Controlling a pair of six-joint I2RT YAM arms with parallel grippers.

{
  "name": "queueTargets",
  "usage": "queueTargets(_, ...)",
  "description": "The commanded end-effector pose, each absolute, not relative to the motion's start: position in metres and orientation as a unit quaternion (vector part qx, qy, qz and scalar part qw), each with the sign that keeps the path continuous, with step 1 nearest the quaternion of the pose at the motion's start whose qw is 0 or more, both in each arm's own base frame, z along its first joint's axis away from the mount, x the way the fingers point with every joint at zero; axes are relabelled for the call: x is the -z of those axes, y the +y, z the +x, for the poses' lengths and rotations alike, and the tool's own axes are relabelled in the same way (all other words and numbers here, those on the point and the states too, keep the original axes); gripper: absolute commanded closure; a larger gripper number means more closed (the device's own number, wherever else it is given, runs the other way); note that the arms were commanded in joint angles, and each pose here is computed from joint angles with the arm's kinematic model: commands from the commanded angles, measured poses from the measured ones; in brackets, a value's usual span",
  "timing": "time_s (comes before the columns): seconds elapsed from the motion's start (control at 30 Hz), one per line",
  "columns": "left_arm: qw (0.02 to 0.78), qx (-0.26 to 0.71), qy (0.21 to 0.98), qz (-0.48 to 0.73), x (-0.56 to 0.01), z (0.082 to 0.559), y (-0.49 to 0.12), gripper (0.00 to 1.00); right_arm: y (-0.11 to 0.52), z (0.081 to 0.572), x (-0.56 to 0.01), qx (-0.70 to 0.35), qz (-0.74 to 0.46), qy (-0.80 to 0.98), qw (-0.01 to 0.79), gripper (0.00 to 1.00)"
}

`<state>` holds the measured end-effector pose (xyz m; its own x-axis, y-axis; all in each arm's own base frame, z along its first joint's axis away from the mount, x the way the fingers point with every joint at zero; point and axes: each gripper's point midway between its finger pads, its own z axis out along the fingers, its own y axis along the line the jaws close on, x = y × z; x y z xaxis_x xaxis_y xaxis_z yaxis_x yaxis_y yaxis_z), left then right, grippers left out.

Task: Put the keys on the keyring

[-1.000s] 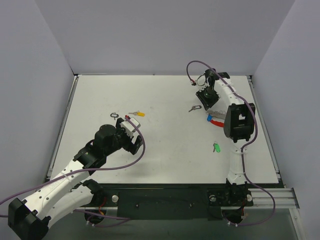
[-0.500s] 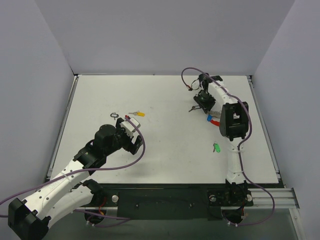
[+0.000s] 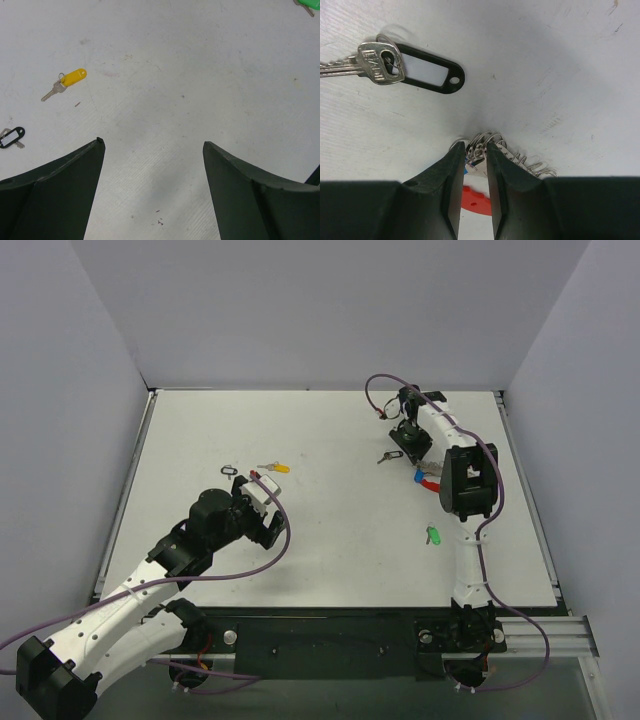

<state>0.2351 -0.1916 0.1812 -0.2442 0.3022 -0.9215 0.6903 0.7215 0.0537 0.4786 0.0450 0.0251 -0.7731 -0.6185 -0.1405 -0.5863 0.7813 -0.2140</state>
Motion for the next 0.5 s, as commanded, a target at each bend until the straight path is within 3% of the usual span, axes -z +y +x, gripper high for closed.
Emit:
queueTargets(0.0,0.537,0.189,0.754,0.328,-0.196,0.238,-0.193,0.10,0.040,0.483,-0.048,0.100,-0.309,0.938,0.118,0.80)
queueTargets(0.47,0.536,0.191,0.754,0.328,-0.196,0.237,-0.194,0.10,0.038,0.483,-0.058,0.109,-0.310,0.936,0.126,1.00)
